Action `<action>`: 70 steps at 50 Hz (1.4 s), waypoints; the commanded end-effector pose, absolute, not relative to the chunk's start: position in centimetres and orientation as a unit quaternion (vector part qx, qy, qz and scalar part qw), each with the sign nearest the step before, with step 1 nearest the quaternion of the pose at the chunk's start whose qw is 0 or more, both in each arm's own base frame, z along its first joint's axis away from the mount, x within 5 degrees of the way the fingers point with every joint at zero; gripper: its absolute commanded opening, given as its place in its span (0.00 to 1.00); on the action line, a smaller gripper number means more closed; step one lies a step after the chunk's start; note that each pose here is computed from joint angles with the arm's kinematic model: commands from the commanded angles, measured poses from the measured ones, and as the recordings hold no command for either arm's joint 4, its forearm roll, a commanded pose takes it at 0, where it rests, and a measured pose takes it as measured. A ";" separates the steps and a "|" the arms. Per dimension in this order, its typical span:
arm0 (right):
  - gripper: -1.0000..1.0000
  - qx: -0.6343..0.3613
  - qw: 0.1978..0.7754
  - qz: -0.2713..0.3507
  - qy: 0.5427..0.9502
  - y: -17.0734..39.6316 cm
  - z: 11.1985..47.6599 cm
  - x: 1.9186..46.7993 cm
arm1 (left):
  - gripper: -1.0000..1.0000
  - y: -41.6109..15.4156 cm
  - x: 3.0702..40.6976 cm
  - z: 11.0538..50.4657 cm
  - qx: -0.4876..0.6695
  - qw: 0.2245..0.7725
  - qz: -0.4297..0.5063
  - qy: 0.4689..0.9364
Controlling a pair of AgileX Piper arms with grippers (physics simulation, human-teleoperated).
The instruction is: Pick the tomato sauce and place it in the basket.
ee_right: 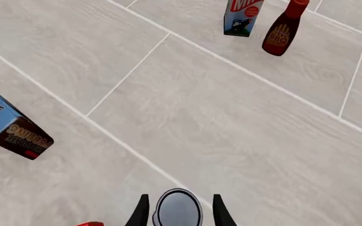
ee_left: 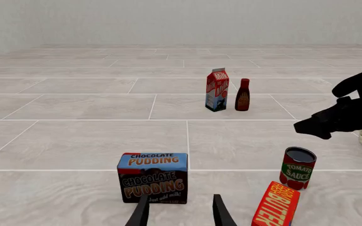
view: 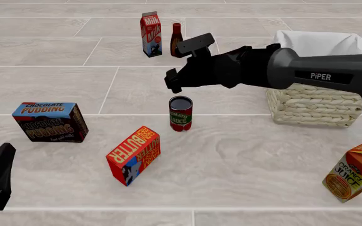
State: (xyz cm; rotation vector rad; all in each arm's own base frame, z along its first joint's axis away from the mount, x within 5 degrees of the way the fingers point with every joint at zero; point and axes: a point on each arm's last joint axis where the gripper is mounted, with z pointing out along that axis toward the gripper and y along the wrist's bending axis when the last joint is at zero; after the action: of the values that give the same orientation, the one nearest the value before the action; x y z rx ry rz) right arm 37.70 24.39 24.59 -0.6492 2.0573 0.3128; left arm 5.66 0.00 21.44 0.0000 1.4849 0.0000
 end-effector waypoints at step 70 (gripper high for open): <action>1.00 -0.257 0.447 0.126 0.847 25.2 22.4 39.3 | 1.00 0.0 5.7 21.4 0.000 0.737 0.000 0.676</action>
State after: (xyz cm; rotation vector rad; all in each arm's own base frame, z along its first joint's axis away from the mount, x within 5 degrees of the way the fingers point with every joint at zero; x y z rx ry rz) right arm 39.23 25.14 22.59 -0.6377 2.0938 0.3124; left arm 5.66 0.00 21.44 0.0000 1.4849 0.0000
